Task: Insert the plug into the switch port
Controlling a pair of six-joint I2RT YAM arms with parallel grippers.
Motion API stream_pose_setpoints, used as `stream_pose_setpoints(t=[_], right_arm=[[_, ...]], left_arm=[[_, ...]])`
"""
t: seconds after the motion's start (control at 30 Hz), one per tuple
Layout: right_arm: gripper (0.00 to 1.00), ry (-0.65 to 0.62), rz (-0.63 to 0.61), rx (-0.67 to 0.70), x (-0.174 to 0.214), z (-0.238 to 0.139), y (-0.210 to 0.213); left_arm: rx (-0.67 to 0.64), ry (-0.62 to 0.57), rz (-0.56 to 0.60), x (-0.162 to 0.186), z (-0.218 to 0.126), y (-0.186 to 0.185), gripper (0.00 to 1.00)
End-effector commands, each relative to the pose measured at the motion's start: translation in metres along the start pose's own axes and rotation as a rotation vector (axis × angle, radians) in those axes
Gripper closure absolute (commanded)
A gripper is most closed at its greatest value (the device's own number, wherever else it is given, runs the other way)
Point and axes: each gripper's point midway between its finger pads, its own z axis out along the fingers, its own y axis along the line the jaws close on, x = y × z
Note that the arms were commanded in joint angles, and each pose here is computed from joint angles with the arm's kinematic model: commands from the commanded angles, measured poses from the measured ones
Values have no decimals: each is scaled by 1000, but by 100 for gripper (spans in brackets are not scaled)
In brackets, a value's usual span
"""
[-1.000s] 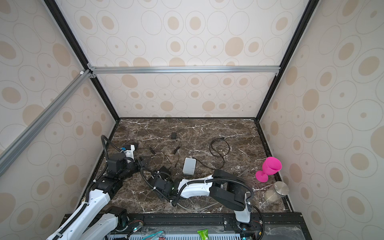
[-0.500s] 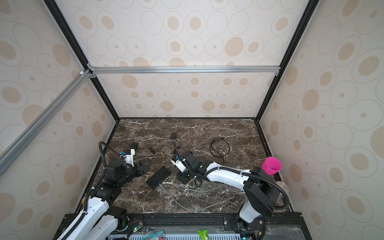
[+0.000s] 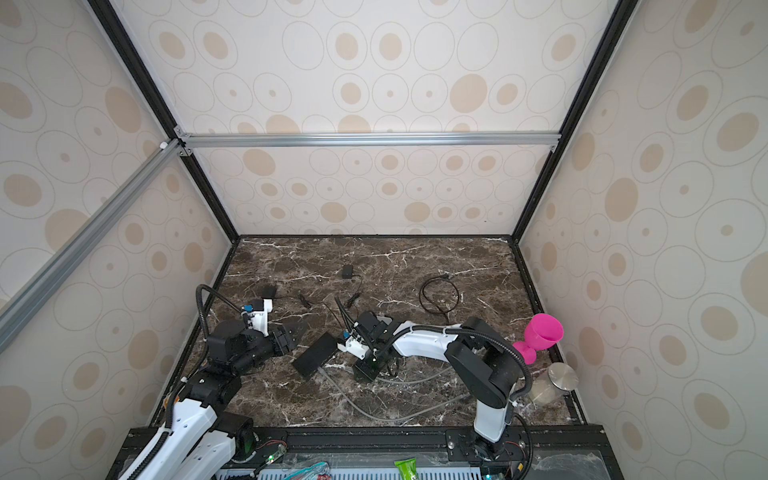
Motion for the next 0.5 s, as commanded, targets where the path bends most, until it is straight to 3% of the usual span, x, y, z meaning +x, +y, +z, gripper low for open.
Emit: stream_pose_setpoints(t=[0.0, 0.2, 0.47], right_arm=[[64, 29, -16, -16, 3, 5, 0], [76, 32, -19, -16, 3, 6, -1], [100, -18, -26, -7, -3, -2, 1]], left_arm=[[34, -23, 35, -13, -5, -14, 42], [35, -23, 37, -14, -5, -15, 42], [25, -22, 31, -13, -5, -13, 42]])
